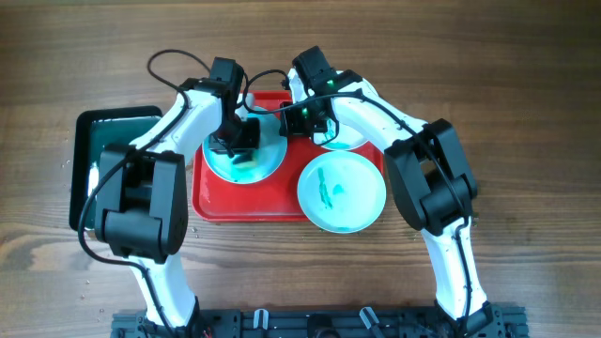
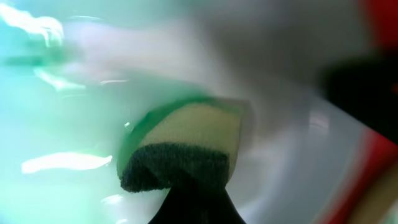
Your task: Clean dirty plates on tray and stack at the side
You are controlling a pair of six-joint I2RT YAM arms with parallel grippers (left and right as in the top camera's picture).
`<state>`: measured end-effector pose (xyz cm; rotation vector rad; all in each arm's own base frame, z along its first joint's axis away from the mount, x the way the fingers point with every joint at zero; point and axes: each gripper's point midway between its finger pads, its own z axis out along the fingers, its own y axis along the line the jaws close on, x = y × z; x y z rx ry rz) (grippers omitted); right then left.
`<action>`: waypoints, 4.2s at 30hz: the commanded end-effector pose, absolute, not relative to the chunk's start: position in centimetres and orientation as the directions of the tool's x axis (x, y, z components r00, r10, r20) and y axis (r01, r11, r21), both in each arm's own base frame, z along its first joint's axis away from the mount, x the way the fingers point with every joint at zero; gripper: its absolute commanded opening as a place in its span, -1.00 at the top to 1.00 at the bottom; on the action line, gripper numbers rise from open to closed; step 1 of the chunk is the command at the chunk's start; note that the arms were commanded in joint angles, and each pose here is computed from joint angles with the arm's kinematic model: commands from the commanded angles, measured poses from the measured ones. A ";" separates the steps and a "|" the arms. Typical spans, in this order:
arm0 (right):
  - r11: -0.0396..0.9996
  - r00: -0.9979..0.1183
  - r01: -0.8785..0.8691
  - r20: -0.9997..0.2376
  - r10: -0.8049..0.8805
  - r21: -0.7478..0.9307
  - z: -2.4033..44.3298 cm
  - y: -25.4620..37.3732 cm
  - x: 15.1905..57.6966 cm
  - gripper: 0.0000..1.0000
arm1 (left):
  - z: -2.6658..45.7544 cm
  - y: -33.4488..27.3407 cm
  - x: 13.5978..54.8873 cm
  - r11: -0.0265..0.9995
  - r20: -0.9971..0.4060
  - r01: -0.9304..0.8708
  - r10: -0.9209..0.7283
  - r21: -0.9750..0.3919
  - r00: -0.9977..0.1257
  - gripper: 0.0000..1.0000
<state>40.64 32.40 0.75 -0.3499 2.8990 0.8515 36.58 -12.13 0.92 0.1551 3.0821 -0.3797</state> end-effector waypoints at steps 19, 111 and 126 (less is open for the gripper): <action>0.798 -0.967 -0.254 -0.125 -0.222 0.546 -0.8 32.7 39.8 0.91 | -0.4 -13.8 31.9 0.942 0.223 -0.175 -0.112 -0.285 -0.968 0.92; 0.957 -0.985 -0.075 -0.168 -0.028 0.281 -1.8 30.7 39.7 0.91 | 16.9 -1.6 39.3 0.858 -0.360 -0.489 -0.511 -0.157 -0.781 0.92; 0.950 -0.990 -0.054 -0.142 -0.010 0.308 -1.7 31.2 39.2 0.91 | 2.2 -3.4 36.5 0.951 -0.486 -0.307 -0.275 -0.014 -0.829 0.92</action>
